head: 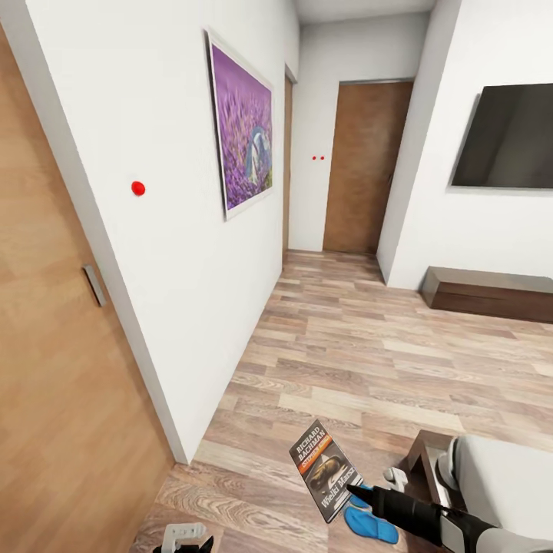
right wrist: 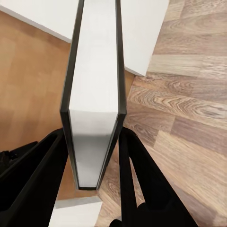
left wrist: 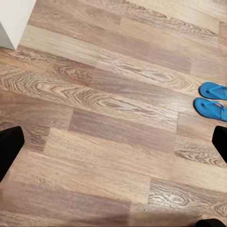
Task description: In the bedroom, move the book from the bed onto either nightstand, and place the two sandals side by side next to the bed.
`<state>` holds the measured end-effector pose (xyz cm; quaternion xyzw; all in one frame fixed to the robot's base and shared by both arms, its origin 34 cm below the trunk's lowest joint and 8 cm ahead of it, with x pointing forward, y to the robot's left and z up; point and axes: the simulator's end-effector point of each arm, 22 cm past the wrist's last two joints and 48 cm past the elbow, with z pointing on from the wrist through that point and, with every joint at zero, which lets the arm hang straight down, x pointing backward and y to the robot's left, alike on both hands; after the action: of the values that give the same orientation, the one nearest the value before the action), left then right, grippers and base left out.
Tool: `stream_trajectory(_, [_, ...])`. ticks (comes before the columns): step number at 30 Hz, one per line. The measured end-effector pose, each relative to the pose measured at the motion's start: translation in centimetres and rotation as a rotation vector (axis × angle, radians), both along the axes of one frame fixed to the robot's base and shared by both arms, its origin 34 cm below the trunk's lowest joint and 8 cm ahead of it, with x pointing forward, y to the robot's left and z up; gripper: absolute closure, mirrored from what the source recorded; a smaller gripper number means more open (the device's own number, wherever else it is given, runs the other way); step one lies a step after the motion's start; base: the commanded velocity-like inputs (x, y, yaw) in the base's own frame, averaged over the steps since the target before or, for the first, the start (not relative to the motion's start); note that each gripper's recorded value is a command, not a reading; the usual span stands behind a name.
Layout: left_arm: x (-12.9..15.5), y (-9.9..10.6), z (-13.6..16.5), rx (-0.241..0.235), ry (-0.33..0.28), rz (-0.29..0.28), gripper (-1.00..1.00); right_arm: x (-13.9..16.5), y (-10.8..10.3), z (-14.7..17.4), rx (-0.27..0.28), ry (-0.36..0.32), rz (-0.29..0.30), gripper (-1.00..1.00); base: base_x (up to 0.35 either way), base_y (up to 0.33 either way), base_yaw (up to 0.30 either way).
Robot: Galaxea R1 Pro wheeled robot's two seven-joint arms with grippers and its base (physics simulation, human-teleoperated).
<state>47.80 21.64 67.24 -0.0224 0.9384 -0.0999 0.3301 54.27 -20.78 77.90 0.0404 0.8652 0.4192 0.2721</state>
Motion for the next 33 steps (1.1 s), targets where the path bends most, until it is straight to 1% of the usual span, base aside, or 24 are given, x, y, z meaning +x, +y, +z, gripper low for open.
stream_trajectory(6, [0.00, 0.00, 0.00, 0.000, 0.000, 0.000, -1.00, -0.01, 0.00, -0.01, 0.000, 0.000, 0.001, 1.00, 0.270, 0.151, 0.000])
stream_trajectory(11, [-0.02, 0.00, -0.01, 0.000, 0.000, 0.000, -1.00, -0.03, 0.00, -0.02, -0.001, 0.001, 0.001, 1.00, 0.253, 0.049, 0.000])
stream_trajectory(21, [0.01, 0.00, -0.03, 0.000, 0.001, 0.000, -1.00, 0.03, 0.01, -0.02, 0.000, 0.000, 0.000, 1.00, 0.034, 0.002, -0.009])
stream_trajectory(33, [0.02, -0.01, -0.02, 0.000, 0.000, 0.000, -1.00, 0.00, 0.00, -0.04, 0.000, 0.001, 0.001, 1.00, 0.000, 0.000, -0.227])
